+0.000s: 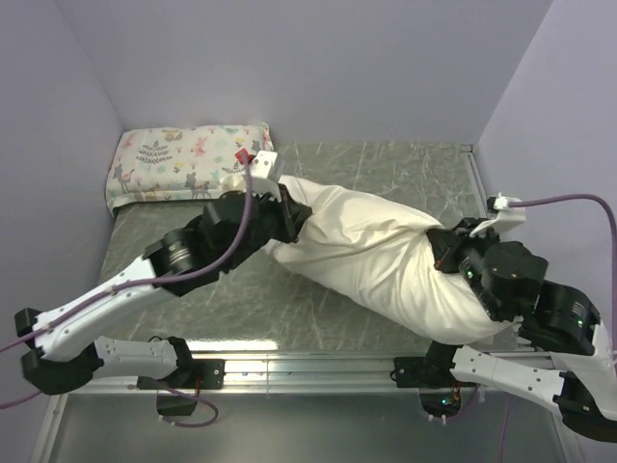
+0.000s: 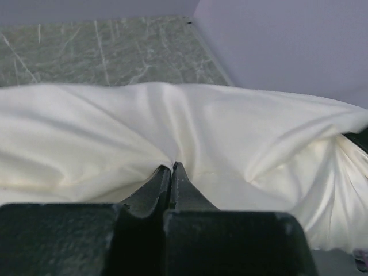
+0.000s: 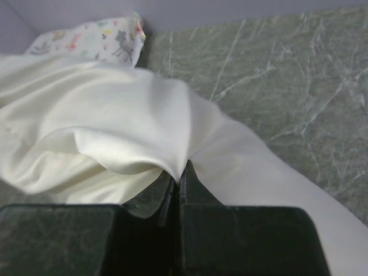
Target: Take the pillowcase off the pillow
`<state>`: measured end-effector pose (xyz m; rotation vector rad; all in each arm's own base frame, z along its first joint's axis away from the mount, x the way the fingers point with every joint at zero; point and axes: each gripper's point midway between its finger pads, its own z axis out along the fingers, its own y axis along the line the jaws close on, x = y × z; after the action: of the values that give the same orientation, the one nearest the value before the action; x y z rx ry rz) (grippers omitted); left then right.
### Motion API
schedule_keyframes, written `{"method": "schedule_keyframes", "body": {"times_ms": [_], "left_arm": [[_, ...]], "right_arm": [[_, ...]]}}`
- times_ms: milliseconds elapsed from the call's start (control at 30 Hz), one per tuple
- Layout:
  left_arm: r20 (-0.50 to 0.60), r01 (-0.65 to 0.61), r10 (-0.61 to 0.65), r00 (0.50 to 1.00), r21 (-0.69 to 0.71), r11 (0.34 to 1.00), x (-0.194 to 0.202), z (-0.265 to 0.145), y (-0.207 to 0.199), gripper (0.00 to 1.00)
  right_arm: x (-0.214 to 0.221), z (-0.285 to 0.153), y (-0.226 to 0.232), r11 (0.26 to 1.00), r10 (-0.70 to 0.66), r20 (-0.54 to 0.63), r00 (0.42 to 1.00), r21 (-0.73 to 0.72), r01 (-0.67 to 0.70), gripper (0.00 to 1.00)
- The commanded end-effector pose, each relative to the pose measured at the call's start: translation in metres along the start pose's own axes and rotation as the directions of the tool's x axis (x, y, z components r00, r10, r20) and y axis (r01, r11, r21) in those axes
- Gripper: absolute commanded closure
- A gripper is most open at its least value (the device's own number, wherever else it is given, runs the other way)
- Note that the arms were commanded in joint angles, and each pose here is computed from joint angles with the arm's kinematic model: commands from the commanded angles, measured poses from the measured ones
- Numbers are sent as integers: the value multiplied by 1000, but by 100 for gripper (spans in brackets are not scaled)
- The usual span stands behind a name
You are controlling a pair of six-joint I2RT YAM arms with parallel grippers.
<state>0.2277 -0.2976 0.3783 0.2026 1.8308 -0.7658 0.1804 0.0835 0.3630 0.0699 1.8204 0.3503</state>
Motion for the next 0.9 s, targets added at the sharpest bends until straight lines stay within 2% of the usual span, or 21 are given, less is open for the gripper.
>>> {"method": "schedule_keyframes", "body": {"times_ms": [0,133,200,300,333,367,400,433,467,533,567,633,667,733,767,867], "left_arm": [[90,16,-19,996,31,999,-31,-40,-24,100],[55,27,-29,998,43,999,-16,-34,-38,99],[38,38,-38,999,6,999,-5,-24,-34,95],[-11,53,-53,999,-19,998,24,-5,-31,89],[-36,60,-60,998,-19,998,39,4,-29,88],[-37,98,-99,994,-32,995,41,14,-19,89],[-66,114,-114,991,-6,993,50,19,-20,89],[-72,127,-127,989,-17,992,61,30,-12,89],[-56,161,-164,985,-57,985,58,42,7,88],[-86,193,-198,976,-68,979,68,62,21,88],[-71,212,-220,973,-97,972,63,71,37,88],[-83,217,-225,971,-97,971,63,86,40,85],[-85,210,-219,972,-106,972,61,92,45,73],[-78,196,-204,976,-104,975,51,102,39,52],[-80,177,-186,979,-104,979,48,103,39,34],[-5,159,-161,987,-110,981,17,96,39,15]], "right_arm": [[-59,-13,1,992,129,177,976,-21,-128,100],[-43,9,15,995,99,159,982,-1,-100,100],[-25,28,25,998,65,125,990,13,-67,100],[18,74,32,999,27,17,999,36,-28,100],[42,90,46,998,35,-51,998,-44,-37,100],[54,113,31,999,51,-82,995,4,-51,100],[79,128,26,999,54,-134,989,6,-54,100],[79,141,34,995,79,-132,988,-42,-85,100],[96,162,27,997,75,-173,982,-2,-76,100],[94,186,21,996,81,-173,982,40,-75,100],[110,204,17,996,62,-225,972,78,-46,100],[97,222,21,995,51,-216,975,93,-31,99],[108,235,21,994,43,-250,967,105,-17,97],[99,249,24,995,47,-248,968,98,-23,95],[109,258,23,994,42,-275,960,107,-12,94],[121,275,19,992,37,-298,954,124,1,92]]}}
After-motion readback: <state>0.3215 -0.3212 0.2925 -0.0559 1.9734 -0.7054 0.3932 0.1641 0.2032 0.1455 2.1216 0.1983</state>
